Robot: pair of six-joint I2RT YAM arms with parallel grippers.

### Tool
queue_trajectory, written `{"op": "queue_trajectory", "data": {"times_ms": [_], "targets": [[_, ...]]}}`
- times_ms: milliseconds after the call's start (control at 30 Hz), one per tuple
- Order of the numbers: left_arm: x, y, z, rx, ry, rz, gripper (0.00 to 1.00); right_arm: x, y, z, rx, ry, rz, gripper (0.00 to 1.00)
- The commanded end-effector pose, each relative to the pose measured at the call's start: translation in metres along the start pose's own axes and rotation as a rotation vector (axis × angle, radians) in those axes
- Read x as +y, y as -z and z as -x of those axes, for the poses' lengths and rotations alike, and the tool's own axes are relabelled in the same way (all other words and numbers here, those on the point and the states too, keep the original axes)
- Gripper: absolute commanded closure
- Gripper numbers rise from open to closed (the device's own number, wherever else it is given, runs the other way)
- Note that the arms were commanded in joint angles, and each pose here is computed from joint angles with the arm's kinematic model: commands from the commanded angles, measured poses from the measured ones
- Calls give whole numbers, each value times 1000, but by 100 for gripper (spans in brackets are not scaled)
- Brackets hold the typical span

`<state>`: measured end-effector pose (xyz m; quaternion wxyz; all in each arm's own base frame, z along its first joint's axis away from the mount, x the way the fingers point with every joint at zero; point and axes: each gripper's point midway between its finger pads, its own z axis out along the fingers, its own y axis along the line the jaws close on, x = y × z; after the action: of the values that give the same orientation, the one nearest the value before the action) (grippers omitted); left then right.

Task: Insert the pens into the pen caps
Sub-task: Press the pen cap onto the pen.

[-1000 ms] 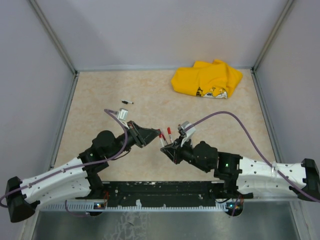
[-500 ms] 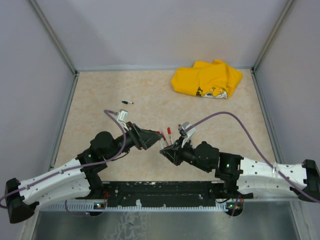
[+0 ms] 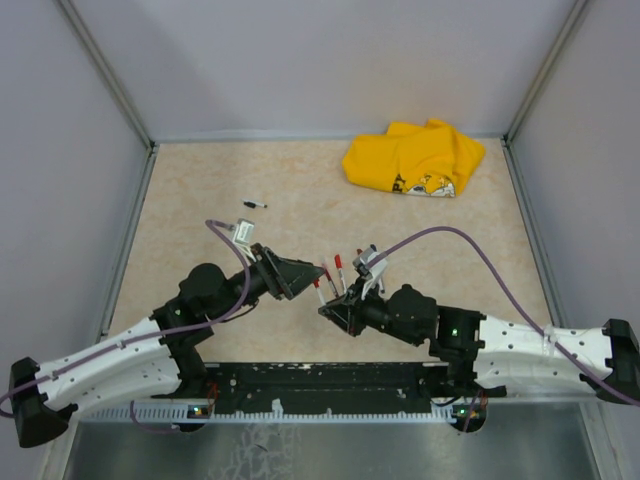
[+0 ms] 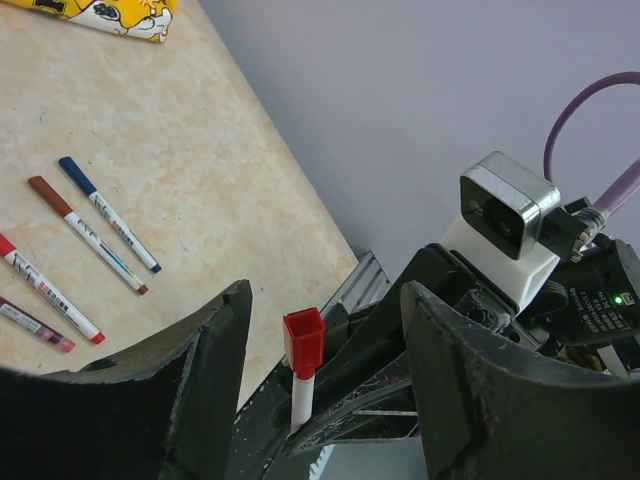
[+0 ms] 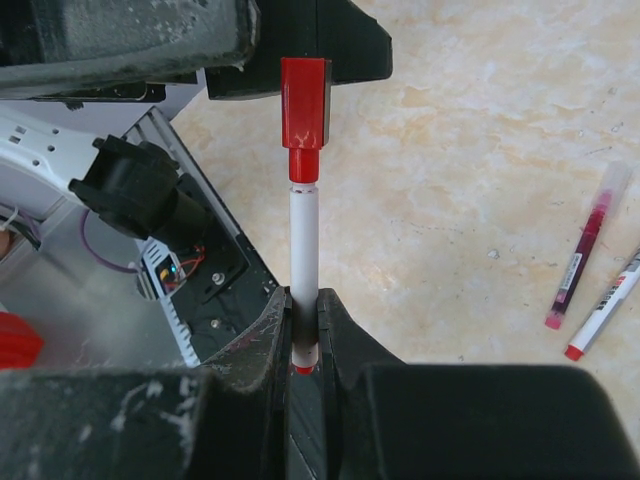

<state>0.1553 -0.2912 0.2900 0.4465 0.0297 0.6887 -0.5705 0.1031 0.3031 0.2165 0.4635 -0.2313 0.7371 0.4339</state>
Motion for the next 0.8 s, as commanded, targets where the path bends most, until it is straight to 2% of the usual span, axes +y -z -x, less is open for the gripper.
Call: {"op": "queue_trajectory", "data": {"times_ms": [0,300,767], "targets": [[-1,-1,-2,8,-8,-7,35,12,-1,30,-87,-15,28,100],[0,-3,-6,21,-8,-10,49,7,0,38,-113,-14,-11,100],[1,-4,-9,31,-5,-16,66,11,-3,45,-126,-4,-2,100]]}}
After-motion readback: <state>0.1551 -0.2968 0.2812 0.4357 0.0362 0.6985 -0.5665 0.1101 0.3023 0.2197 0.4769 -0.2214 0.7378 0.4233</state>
